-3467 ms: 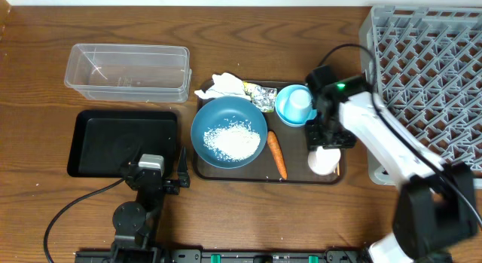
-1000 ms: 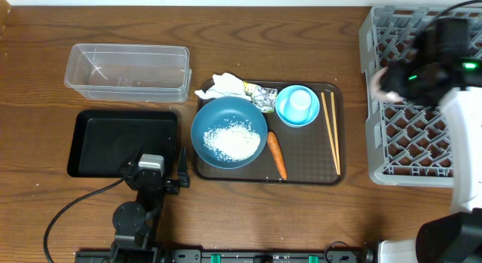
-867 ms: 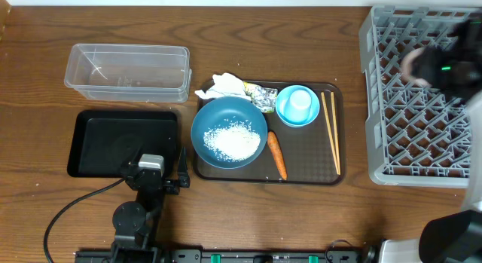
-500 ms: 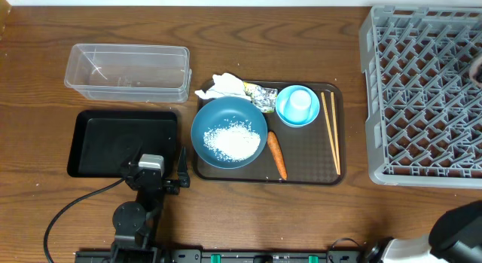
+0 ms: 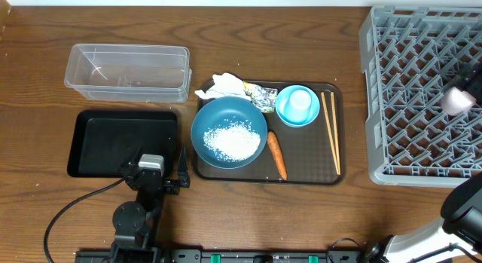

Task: Sort waste into correct bins and load items into the dishwasher rack

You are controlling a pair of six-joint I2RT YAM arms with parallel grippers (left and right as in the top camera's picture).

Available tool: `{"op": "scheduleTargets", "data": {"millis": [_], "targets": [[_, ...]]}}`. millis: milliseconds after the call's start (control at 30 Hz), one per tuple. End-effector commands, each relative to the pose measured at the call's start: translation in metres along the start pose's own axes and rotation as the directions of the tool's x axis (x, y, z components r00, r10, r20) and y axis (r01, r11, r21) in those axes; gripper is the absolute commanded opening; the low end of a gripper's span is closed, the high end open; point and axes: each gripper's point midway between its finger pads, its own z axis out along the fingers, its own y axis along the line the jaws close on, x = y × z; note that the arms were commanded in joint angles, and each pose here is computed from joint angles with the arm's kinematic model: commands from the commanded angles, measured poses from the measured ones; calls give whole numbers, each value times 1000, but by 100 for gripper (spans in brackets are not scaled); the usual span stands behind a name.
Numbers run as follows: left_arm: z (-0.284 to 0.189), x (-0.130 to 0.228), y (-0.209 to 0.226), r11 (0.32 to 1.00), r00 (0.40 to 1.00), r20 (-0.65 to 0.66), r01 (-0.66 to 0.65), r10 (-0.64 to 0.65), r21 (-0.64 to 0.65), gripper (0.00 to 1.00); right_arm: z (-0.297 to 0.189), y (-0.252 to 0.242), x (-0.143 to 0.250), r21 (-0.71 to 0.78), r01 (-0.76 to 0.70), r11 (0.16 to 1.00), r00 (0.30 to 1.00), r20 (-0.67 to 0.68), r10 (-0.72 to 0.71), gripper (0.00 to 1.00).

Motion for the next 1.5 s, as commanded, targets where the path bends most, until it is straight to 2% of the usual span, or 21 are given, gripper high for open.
{"op": "scheduleTargets", "data": {"millis": [0,233,400,500,767,900,1067,1267,1467], "targets": [[1,16,-1,1000,999,-48,6,-6,6,98,-18,9,-12,-37,18,999,999,38,-16,91],[1,16,-1,1000,999,-48,6,-6,6,98,-64,62,-13,-278,49,959,998,46,-38,96],[1,16,-1,1000,999,-48,6,-6,6,98,-117,126,18,-527,90,845,995,4,-104,99],[1,16,-1,1000,999,-48,6,-6,6,98,-129,157,44,-561,129,818,984,-31,-176,99],[1,16,-1,1000,999,-48,6,-6,6,98,-93,221,132,-460,366,809,880,-113,-461,99],[1,16,-1,1000,999,-48,6,-6,6,98,-69,247,174,-410,490,769,805,-126,-580,99],[1,16,-1,1000,999,-48,6,-6,6,98,-39,266,212,-285,556,780,775,-161,-611,99],[1,16,-1,1000,999,-48,6,-6,6,98,-14,293,254,-294,622,726,710,-178,-681,99],[1,16,-1,1000,999,-48,6,-6,6,98,15,287,272,-186,642,744,710,-224,-668,99]]}}
